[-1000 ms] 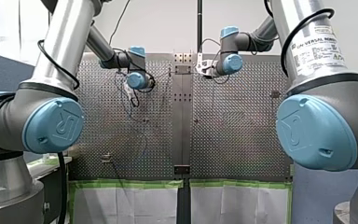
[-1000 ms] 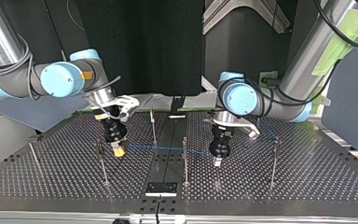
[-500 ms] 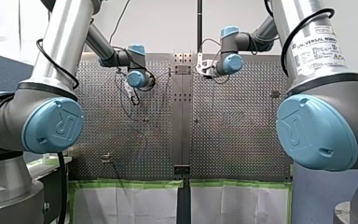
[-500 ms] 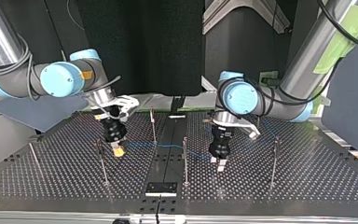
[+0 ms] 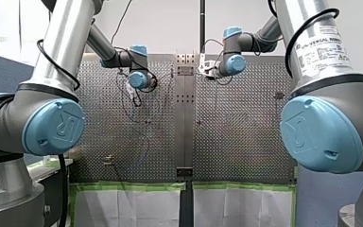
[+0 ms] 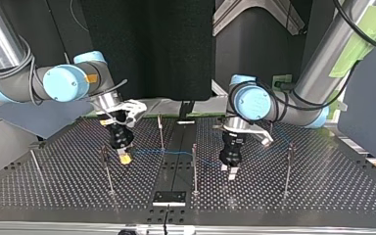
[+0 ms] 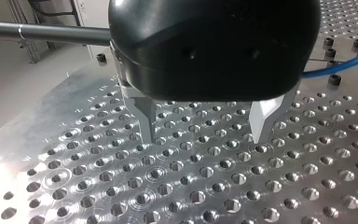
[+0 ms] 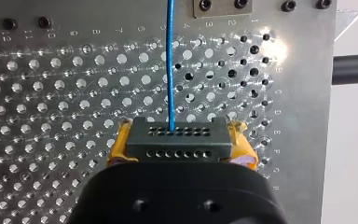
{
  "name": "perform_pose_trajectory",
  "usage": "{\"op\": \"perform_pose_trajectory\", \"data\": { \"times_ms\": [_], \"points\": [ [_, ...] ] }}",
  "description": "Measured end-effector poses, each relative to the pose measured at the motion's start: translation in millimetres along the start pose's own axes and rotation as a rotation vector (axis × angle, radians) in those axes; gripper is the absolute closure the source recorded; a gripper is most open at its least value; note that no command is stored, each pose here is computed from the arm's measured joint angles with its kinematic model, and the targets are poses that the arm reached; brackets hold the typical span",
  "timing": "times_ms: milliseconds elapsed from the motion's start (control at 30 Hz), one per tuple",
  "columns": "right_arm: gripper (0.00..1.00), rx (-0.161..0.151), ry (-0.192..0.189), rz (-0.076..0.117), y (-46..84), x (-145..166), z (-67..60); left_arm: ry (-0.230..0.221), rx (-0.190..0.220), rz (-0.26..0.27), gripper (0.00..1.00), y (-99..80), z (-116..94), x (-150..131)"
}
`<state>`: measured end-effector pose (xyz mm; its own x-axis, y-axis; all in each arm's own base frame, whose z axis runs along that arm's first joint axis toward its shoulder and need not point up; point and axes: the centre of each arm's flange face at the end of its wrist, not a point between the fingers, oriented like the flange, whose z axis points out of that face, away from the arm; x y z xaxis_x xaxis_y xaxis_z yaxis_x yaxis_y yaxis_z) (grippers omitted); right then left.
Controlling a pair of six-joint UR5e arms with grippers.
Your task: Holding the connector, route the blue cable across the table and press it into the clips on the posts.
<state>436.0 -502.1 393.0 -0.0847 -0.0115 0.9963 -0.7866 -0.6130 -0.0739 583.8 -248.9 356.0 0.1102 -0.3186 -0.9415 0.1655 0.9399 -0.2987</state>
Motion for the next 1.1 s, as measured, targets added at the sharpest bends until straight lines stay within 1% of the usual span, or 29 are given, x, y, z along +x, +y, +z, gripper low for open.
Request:
{"op": "perform_pose_trajectory", "data": {
  "times_ms": [267,467,633,800,1100],
  "points": [
    [1.00,0.006,-0.005,0.012,-4.1,-1,-0.8,0.000,0.000,0.000,0.00,0.0,0,0],
    [1.00,0.012,-0.012,0.016,-9.1,-4,-2.2,0.000,0.000,0.000,0.00,0.0,0,0],
    [1.00,0.015,-0.015,0.015,-12.8,-6,-3.0,0.000,0.000,0.000,0.00,0.0,0,0],
    [1.00,0.006,-0.014,0.011,-12.6,-6,-3.1,0.000,0.000,0.000,0.00,0.0,0,0],
    [1.00,0.004,-0.014,0.011,-12.5,-6,-3.1,0.000,0.000,0.000,0.00,0.0,0,0]
  ]
}}
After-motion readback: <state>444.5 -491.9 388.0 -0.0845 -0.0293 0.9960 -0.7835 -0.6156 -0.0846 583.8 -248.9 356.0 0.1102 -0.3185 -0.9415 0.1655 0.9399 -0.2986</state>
